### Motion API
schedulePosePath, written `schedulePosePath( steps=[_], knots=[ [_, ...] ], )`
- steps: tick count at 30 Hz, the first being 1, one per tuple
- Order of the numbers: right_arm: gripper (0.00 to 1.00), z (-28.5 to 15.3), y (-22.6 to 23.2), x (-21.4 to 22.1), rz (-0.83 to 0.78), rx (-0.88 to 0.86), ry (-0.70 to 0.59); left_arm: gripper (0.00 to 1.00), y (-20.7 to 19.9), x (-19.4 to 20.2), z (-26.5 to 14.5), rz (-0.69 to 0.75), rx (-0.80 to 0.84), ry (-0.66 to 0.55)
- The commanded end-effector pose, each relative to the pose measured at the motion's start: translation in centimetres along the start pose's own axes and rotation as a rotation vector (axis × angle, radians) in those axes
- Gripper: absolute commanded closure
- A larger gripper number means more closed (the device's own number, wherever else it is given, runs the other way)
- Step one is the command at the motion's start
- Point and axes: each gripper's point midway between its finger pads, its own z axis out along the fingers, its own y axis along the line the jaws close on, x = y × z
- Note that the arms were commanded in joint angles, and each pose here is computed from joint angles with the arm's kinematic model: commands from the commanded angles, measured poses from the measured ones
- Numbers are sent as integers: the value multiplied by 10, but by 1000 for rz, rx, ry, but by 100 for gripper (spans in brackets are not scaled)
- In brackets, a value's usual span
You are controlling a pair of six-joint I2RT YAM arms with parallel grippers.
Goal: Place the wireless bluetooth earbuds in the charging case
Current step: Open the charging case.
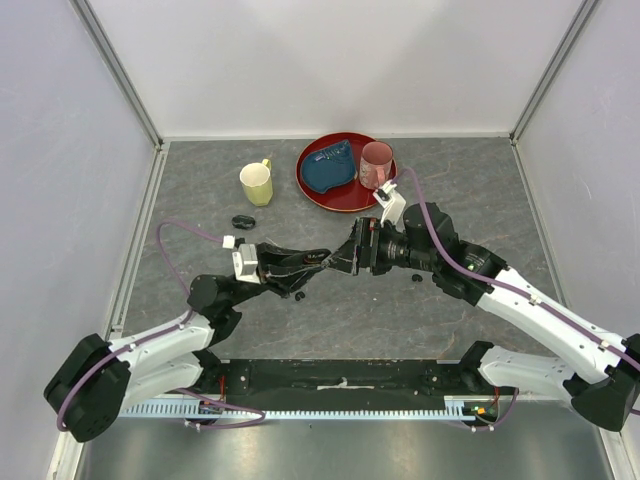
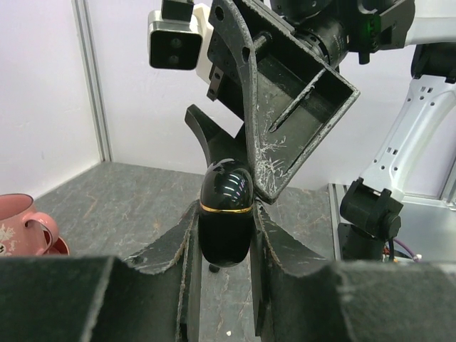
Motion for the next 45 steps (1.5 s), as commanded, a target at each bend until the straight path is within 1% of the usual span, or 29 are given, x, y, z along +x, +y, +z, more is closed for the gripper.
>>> schedulePosePath(
  steps=[1, 9, 20, 23, 27, 30, 31, 32, 34, 35, 37, 39, 43, 45],
  knots=[
    [2, -5, 23, -35, 15, -55, -130, 98, -24, -33, 2, 90, 117, -95],
    [2, -4, 36, -33, 53, -132, -117, 98, -23, -30, -1, 103, 99, -79],
    [2, -4, 43, -35, 78, -169, -126, 98, -19, -28, -3, 100, 74, -69],
    [2, -11, 54, -41, 59, -212, -149, 98, -16, -27, -5, 106, 49, -67],
    [2, -33, 70, -58, 4, -253, -235, 98, -12, -25, -9, 112, 19, -61],
    [2, -46, 71, -67, -36, -238, -299, 98, -11, -26, -12, 119, 1, -63],
    [2, -49, 67, -71, -47, -212, -319, 98, -10, -25, -13, 119, -2, -61],
    [2, -51, 57, -80, -44, -151, -364, 98, -10, -24, -13, 117, -6, -55],
    [2, -58, 30, -85, -31, -4, -391, 98, -11, -26, -15, 122, -7, -56],
    [2, -61, 2, -87, -12, 129, -412, 98, -11, -26, -15, 123, -7, -55],
    [2, -71, -23, -94, -13, 252, -438, 98, -12, -27, -17, 126, -11, -52],
    [2, -80, -55, -95, -32, 389, -428, 98, -13, -28, -20, 126, -13, -50],
    [2, -86, -97, -90, -30, 536, -363, 98, -14, -31, -23, 142, -20, -43],
    [2, -80, -116, -82, -8, 587, -313, 98, -14, -33, -24, 149, -25, -45]
  ],
)
